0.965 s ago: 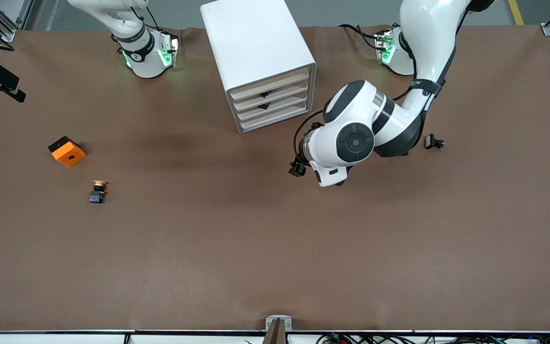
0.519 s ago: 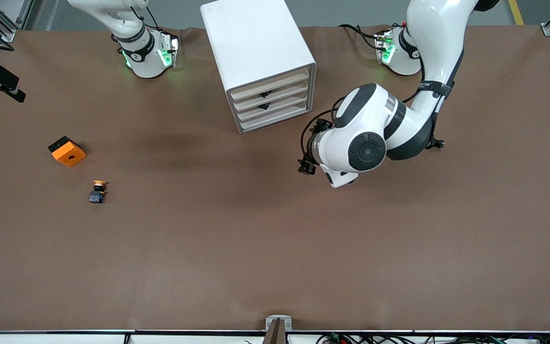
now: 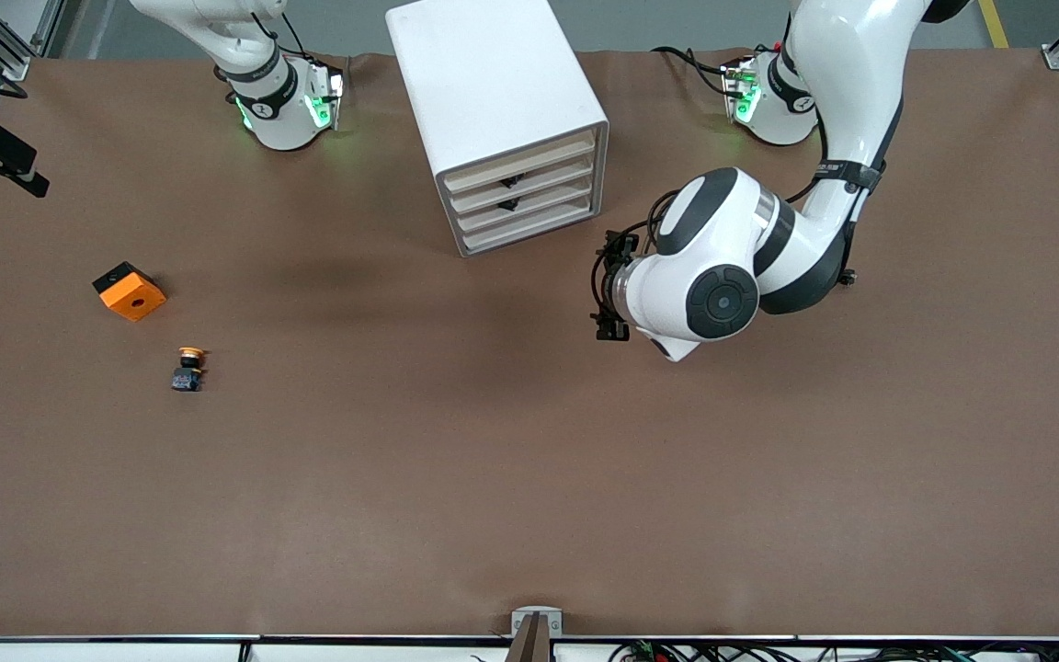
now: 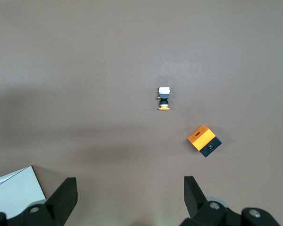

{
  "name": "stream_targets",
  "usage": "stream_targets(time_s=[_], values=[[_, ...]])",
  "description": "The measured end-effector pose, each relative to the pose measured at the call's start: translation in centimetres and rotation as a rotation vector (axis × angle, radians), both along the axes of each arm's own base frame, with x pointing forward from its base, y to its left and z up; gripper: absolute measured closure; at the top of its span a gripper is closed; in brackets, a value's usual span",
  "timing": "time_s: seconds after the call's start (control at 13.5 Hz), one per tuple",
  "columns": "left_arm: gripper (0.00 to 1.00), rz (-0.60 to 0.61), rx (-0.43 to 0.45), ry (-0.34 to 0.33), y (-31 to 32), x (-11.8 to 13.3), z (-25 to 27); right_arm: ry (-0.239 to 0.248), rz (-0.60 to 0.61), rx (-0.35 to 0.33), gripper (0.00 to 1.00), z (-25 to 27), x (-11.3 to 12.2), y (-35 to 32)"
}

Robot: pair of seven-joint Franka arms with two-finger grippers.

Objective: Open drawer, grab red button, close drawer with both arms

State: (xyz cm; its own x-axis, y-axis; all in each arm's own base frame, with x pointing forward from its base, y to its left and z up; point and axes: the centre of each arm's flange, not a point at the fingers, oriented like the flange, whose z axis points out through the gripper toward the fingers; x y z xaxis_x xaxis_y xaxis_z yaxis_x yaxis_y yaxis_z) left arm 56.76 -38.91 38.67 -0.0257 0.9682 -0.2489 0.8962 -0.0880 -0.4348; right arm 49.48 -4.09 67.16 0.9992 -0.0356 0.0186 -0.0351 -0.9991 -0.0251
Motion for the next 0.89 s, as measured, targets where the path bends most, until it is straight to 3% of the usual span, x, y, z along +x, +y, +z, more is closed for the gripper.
stream_targets(time_s=[0.59, 0.89], values=[[0.00, 0.012, -0.023, 0.061, 0.5, -0.2, 0.0, -0.005, 0.000, 0.000, 0.00, 0.0, 0.0, 0.0], [0.00, 0.002, -0.042, 0.178, 0.8, -1.2, -0.4, -0.005, 0.000, 0.000, 0.00, 0.0, 0.0, 0.0]])
